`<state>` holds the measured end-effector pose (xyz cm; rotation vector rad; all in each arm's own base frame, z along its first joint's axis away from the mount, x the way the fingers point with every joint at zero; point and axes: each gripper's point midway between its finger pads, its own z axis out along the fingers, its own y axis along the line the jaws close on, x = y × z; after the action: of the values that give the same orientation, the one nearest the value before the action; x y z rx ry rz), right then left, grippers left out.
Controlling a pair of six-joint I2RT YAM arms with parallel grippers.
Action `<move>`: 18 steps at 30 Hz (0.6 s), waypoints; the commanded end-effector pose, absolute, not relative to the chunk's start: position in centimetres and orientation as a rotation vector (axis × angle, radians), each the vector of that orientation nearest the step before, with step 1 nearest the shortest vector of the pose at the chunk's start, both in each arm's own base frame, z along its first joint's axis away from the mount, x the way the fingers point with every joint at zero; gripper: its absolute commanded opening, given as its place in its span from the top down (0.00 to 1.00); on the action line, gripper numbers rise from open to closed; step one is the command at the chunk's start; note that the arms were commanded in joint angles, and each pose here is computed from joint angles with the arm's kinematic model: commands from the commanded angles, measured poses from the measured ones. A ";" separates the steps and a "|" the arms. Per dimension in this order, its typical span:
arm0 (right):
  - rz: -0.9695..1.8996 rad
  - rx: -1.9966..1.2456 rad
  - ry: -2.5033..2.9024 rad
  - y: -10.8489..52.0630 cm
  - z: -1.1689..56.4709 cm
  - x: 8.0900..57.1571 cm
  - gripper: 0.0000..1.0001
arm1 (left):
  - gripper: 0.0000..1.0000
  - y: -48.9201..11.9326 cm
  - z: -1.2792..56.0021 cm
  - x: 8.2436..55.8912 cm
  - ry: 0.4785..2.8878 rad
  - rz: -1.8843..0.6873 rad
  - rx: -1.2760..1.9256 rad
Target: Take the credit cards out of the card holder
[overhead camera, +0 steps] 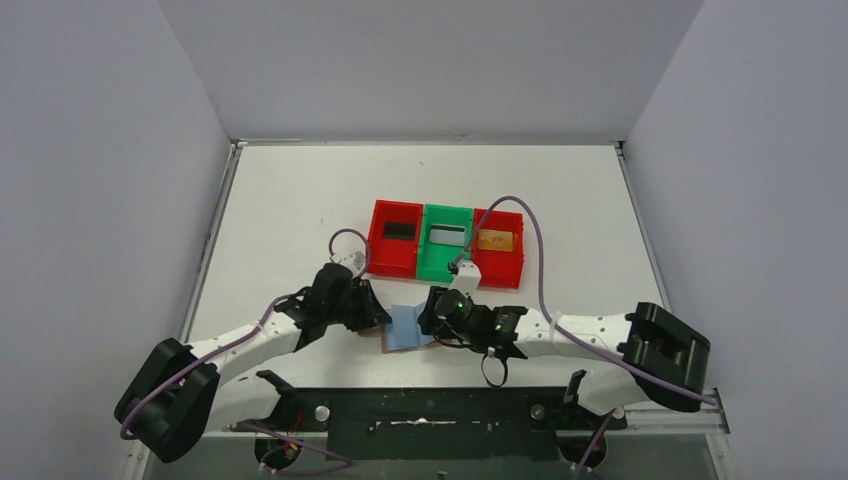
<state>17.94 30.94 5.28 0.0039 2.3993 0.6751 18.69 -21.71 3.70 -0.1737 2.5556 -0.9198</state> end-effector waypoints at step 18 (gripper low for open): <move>0.503 0.314 2.261 20.5 9.1 21.0 0.14 | 0.63 -21.2 9.6 21.3 2.375 -0.859 -0.108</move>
<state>20.45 20.11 10.45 0.2816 2.2323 0.3883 20.10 -21.06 7.06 -0.1165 2.4637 -0.8565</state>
